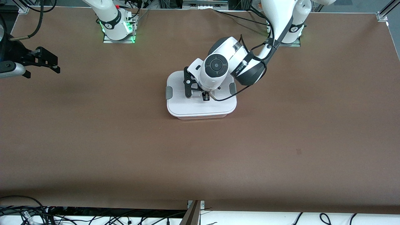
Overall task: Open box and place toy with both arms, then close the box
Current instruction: 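Release the lid handle and lift the left gripper away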
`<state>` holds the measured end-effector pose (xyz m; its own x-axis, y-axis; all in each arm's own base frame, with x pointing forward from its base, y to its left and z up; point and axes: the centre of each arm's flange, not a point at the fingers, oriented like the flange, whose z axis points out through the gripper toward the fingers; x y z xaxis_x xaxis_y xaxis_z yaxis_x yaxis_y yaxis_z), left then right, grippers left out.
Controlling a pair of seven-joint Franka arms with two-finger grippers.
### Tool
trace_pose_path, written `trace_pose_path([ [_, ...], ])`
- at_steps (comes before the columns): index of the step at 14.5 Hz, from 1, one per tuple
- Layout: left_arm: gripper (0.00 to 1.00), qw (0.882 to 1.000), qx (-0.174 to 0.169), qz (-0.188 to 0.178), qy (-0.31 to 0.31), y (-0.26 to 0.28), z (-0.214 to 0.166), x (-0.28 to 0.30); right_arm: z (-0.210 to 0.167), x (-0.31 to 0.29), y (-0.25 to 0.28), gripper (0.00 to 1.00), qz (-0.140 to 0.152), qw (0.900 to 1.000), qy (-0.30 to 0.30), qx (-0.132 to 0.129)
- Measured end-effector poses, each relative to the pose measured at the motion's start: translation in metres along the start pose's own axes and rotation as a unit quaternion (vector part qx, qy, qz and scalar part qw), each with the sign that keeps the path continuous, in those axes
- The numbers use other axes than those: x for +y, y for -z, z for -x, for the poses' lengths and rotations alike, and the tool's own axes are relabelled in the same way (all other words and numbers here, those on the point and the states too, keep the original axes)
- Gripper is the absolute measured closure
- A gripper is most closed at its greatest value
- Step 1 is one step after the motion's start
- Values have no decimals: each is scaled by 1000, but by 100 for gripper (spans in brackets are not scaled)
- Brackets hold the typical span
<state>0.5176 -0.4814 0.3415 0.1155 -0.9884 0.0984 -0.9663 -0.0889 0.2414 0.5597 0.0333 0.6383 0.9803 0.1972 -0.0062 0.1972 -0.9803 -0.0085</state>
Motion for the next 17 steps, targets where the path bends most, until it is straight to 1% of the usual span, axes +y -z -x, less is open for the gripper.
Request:
trace_pose_path([
  [3, 93, 1000, 0, 0, 1, 0, 0, 0, 0, 0, 0, 0, 0, 1000, 0, 0],
  [4, 88, 1000, 0, 1, 1, -1, 0, 0, 0, 0, 0, 0, 0, 1000, 0, 0],
  [8, 54, 1000, 3, -5, 8, 8, 3, -3, 0, 0, 0, 0, 0, 1000, 0, 0],
  [9, 43, 1000, 6, -9, 18, 17, 4, -3, 0, 0, 0, 0, 0, 1000, 0, 0],
  [11, 25, 998, 5, -11, 54, 45, 10, 3, 0, 0, 0, 0, 0, 1000, 0, 0],
  [13, 7, 995, -4, -10, 103, 79, 27, 7, 0, 0, 0, 0, 0, 1000, 0, 1],
  [14, 0, 991, -14, -17, 132, 97, 40, 6, 0, 0, 0, 0, 0, 1000, 0, 1],
  [17, 0, 972, -38, -64, 224, 167, 99, -23, 0, 0, 0, 0, 0, 1000, 0, 1],
])
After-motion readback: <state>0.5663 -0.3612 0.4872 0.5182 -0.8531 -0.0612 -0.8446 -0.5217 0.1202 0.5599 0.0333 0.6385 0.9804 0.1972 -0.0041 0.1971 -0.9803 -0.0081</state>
